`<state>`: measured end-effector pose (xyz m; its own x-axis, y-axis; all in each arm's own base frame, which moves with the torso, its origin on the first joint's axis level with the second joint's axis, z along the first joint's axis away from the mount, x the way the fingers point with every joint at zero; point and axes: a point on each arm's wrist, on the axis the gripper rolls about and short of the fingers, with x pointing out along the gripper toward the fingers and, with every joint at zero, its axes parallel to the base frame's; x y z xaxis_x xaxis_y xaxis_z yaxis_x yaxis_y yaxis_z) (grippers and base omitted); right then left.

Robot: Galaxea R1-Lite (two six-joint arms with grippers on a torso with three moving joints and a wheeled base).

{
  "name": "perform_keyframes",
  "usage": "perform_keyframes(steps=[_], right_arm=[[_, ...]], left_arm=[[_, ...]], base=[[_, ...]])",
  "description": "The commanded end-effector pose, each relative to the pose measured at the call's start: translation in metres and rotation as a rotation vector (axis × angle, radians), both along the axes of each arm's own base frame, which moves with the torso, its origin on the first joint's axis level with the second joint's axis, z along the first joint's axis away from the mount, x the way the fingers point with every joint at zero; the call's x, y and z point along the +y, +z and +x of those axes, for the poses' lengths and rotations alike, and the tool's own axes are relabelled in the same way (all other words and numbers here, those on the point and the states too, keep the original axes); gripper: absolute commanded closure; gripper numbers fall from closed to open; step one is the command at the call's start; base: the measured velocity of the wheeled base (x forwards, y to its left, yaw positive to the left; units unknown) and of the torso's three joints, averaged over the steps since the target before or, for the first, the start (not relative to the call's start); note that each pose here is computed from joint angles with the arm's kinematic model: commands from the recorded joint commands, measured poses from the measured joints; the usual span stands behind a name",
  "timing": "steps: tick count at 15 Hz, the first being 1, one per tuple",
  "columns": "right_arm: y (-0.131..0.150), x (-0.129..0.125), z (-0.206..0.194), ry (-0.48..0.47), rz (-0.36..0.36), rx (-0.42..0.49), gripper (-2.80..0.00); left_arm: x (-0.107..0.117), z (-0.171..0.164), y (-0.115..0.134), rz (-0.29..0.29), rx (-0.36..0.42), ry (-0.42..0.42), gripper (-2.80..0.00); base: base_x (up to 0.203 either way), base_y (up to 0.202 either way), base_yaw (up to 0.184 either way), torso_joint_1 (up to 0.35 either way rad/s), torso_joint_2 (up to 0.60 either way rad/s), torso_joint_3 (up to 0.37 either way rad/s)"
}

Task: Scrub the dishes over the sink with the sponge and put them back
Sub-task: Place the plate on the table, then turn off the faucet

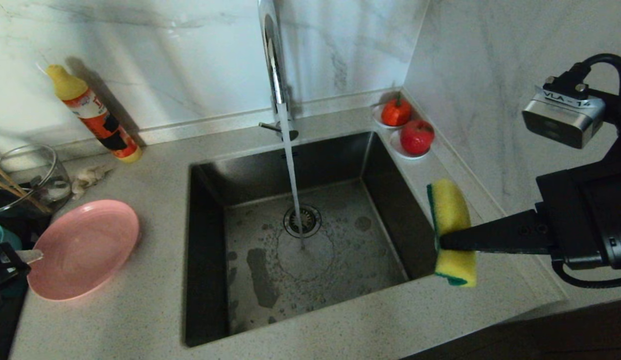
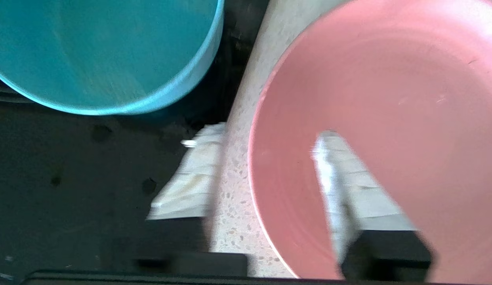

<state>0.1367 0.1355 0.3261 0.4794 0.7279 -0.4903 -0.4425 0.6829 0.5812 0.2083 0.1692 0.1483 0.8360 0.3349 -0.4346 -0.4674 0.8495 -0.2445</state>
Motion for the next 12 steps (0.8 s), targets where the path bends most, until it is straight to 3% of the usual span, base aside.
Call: perform_keyframes(steps=[1,4,7,8,12], right_arm=[[0.001,-0.002,-0.002,0.0,0.004,0.002,0.0],[0.0,-0.003,-0.003,-0.002,0.001,0.005,0.0],[-0.003,-0.004,-0.004,-0.003,-0.003,0.01,0.0],[-0.004,-0.004,-0.004,-0.003,-0.005,0.015,0.0],[-0.006,-0.005,-0.005,-0.006,-0.01,0.019,0.0]], left_arm=[[-0.004,-0.005,0.017,0.039,-0.052,0.001,-2.8],[-0.02,-0.023,0.049,0.091,-0.13,-0.006,-2.8],[-0.038,-0.027,0.088,0.043,-0.153,-0.056,-2.8],[-0.042,-0.026,0.102,0.007,-0.164,-0.078,0.0],[-0.082,-0.01,0.133,-0.138,-0.153,-0.248,0.0]], base=[[0.0,0.0,0.0,0.0,0.0,0.0],[0.0,0.0,0.0,0.0,0.0,0.0],[0.0,0.0,0.0,0.0,0.0,0.0],[0.0,0.0,0.0,0.0,0.0,0.0],[0.0,0.0,0.0,0.0,0.0,0.0]])
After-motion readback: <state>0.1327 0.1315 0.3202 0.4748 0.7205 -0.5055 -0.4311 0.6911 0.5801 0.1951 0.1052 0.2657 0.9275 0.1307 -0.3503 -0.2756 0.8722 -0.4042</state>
